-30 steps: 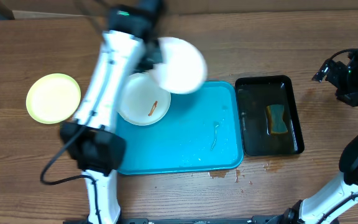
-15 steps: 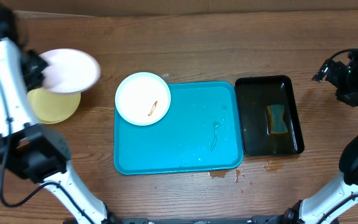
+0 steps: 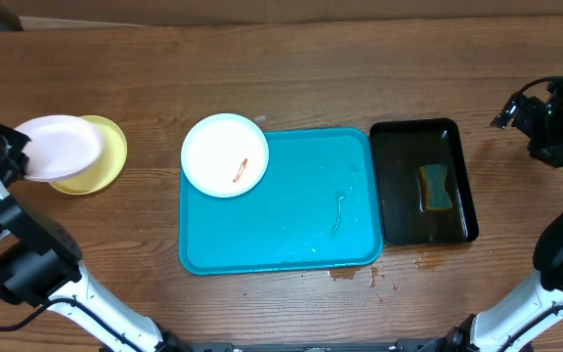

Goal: Clean dirty plates on tray and stack at the side
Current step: 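Carry the white plate left and set it on the yellow plate, then move the left gripper to the stained white plate on the teal tray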

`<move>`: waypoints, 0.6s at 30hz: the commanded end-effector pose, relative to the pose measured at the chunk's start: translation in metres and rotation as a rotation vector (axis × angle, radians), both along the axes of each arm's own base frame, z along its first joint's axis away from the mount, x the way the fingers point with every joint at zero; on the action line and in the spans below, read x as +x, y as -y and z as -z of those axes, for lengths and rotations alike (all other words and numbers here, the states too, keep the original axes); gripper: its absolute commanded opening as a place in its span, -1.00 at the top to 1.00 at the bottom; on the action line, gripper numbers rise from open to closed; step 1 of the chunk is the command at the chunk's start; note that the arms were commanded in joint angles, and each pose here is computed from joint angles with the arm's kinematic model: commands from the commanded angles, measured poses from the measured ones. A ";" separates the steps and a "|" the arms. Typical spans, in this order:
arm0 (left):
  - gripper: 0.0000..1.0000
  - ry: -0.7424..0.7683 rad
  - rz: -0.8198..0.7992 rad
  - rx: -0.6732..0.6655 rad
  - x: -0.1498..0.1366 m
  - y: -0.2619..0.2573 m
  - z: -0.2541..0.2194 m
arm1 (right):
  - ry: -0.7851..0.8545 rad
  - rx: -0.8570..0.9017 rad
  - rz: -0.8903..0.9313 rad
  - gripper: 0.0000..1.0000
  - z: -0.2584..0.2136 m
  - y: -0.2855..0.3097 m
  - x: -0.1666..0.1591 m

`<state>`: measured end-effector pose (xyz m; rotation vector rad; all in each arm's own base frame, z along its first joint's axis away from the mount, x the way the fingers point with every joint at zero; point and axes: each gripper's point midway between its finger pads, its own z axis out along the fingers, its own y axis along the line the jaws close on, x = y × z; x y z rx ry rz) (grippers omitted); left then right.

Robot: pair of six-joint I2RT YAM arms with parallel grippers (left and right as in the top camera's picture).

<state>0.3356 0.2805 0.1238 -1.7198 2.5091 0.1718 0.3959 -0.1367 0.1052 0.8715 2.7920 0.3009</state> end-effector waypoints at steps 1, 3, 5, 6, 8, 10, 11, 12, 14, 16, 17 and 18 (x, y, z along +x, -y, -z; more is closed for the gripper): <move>0.92 0.018 0.040 -0.021 0.006 0.010 0.014 | 0.041 -0.013 0.004 -1.00 -0.015 0.002 0.004; 0.91 0.032 0.041 -0.010 0.010 0.007 0.023 | 0.041 -0.013 0.005 -1.00 -0.015 0.002 0.004; 0.86 0.040 0.042 -0.010 0.012 0.007 0.030 | 0.041 -0.013 0.005 -1.00 -0.015 0.002 0.004; 0.86 0.056 0.045 -0.020 0.015 0.009 0.034 | 0.041 -0.013 0.005 -1.00 -0.015 0.002 0.004; 0.80 0.080 0.050 -0.034 0.020 0.011 0.039 | 0.041 -0.013 0.004 -1.00 -0.015 0.002 0.004; 0.66 0.093 0.055 -0.044 0.022 0.013 0.044 | 0.041 -0.013 0.005 -1.00 -0.015 0.002 0.004; 0.46 0.096 0.056 -0.050 0.022 0.014 0.045 | 0.041 -0.013 0.005 -1.00 -0.015 0.002 0.004; 0.10 0.097 0.057 -0.058 0.023 0.016 0.046 | 0.041 -0.013 0.005 -1.00 -0.015 0.002 0.004; -0.37 0.129 0.105 -0.108 0.028 0.026 0.045 | 0.041 -0.013 0.005 -1.00 -0.015 0.002 0.004; -0.45 0.219 0.211 -0.215 0.044 0.048 0.042 | 0.041 -0.013 0.004 -1.00 -0.015 0.002 0.004; -0.52 0.272 0.274 -0.274 0.052 0.062 0.038 | 0.041 -0.013 0.005 -1.00 -0.015 0.002 0.004; -0.57 0.319 0.333 -0.333 0.058 0.076 0.034 | 0.041 -0.013 0.005 -1.00 -0.015 0.002 0.004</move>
